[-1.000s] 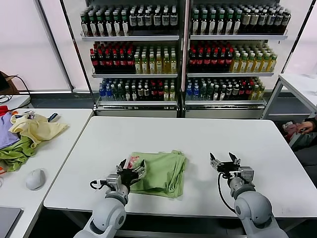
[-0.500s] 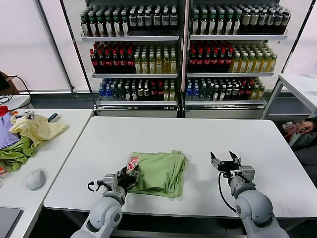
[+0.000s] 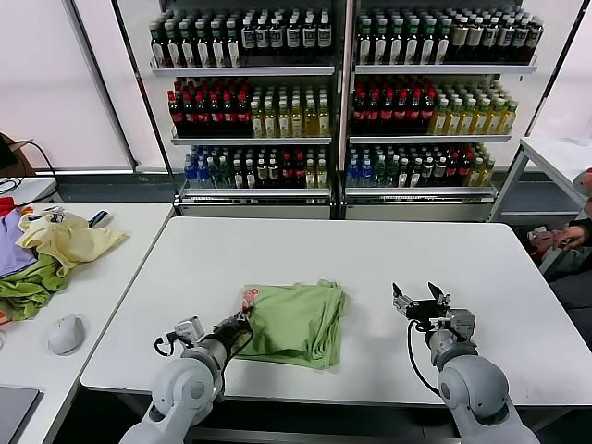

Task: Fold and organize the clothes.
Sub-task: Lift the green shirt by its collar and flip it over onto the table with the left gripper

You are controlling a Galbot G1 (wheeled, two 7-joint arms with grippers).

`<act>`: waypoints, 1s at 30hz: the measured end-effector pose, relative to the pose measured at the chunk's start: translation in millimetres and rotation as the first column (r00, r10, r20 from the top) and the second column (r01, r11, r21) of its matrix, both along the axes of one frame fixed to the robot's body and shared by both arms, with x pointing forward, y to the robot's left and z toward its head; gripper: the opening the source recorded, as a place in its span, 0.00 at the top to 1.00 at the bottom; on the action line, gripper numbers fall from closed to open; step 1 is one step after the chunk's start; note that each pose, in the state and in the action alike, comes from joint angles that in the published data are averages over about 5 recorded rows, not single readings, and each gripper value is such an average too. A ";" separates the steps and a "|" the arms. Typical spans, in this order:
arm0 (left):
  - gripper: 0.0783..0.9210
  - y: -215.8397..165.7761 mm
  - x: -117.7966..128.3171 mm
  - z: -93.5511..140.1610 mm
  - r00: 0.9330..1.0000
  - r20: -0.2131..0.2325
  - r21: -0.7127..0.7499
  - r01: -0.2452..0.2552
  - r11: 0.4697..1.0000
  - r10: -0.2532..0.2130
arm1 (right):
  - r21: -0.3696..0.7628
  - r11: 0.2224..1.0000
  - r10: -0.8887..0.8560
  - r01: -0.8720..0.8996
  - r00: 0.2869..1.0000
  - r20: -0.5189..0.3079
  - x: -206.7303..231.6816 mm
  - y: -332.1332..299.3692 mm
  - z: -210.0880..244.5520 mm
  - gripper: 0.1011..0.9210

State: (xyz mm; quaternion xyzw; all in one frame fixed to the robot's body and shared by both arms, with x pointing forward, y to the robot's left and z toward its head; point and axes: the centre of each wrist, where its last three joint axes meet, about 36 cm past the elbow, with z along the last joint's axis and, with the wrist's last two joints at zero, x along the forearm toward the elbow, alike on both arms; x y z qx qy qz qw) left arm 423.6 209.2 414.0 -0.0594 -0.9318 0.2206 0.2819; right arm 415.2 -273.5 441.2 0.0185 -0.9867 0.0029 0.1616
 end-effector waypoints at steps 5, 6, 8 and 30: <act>0.95 24.8 1.2 16.1 0.999 0.020 -0.077 -0.048 0.996 0.050 | 0.001 1.000 0.002 -0.002 1.000 0.004 1.1 0.4 1.2 0.12; 0.95 31.1 1.3 20.2 0.998 0.026 -0.090 -0.058 0.994 0.061 | 0.001 1.000 0.002 -0.002 1.000 0.005 1.4 0.5 1.5 0.12; 0.95 45.1 1.7 28.7 0.996 0.038 -0.110 -0.079 0.991 0.084 | 0.002 1.000 0.003 -0.003 1.000 0.006 1.8 0.7 2.0 0.12; 0.95 96.4 8.5 123.3 0.965 0.237 -0.038 -0.104 0.994 0.110 | 0.011 1.000 0.006 -0.007 0.999 0.033 -7.8 0.9 11.9 0.12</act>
